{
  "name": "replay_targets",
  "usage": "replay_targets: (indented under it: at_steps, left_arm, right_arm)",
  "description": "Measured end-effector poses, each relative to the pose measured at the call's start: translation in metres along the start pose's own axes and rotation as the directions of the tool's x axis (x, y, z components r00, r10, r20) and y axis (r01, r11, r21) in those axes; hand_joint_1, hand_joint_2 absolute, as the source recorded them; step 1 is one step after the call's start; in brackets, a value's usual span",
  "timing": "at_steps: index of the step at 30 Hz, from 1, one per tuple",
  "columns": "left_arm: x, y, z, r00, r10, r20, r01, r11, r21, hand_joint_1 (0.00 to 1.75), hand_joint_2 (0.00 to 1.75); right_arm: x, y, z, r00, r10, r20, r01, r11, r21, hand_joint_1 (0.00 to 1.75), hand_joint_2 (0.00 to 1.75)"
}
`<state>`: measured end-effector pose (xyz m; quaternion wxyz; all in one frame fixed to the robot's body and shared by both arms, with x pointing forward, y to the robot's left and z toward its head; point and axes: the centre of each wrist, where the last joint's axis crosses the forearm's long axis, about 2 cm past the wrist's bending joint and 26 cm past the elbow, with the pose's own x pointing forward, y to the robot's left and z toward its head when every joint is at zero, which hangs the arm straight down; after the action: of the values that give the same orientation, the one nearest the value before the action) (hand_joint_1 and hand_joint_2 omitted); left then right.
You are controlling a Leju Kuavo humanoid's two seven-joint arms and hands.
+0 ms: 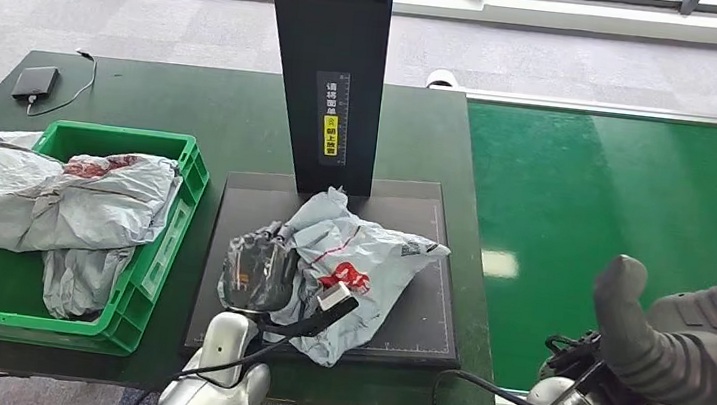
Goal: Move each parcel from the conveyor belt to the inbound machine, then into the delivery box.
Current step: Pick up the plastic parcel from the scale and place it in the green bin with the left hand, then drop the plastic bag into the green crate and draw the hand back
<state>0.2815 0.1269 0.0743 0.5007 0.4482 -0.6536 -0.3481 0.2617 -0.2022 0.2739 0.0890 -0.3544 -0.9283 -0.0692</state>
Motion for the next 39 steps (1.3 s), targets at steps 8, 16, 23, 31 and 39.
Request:
replay_targets:
  at_steps: [8, 16, 23, 31, 39]
  left_arm:
    - [-0.018, 0.127, -0.062, 0.975, -0.106, 0.193, -0.016, 0.84, 0.543, 1.75, 1.75]
    - [-0.027, 0.205, -0.082, 0.923, -0.292, 0.25, -0.009, 0.633, 0.774, 1.75, 1.75]
    - [-0.056, 0.208, -0.105, 0.996, -0.093, -0.008, 0.066, 0.641, 0.765, 1.75, 1.75]
    - [-0.105, 0.178, -0.151, 0.965, -0.028, -0.262, 0.186, 0.777, 0.602, 1.75, 1.75]
    - [-0.147, 0.164, -0.168, 0.926, -0.072, -0.37, 0.256, 0.841, 0.477, 1.75, 1.75]
  right_arm:
    - [0.0, 0.0, 0.0, 1.0, -0.006, -0.006, 0.006, 1.0, -0.005, 0.0, 1.75]
    - [0.0, 0.0, 0.0, 1.0, -0.009, -0.01, 0.009, 1.0, -0.008, 0.0, 1.75]
    - [0.0, 0.0, 0.0, 1.0, -0.007, -0.008, 0.007, 1.0, -0.006, 0.0, 1.75]
    - [0.0, 0.0, 0.001, 1.0, -0.003, -0.006, 0.003, 1.0, -0.002, 0.0, 1.75]
    - [0.001, -0.003, 0.006, 1.0, 0.002, -0.017, -0.002, 1.0, 0.013, 0.0, 1.75]
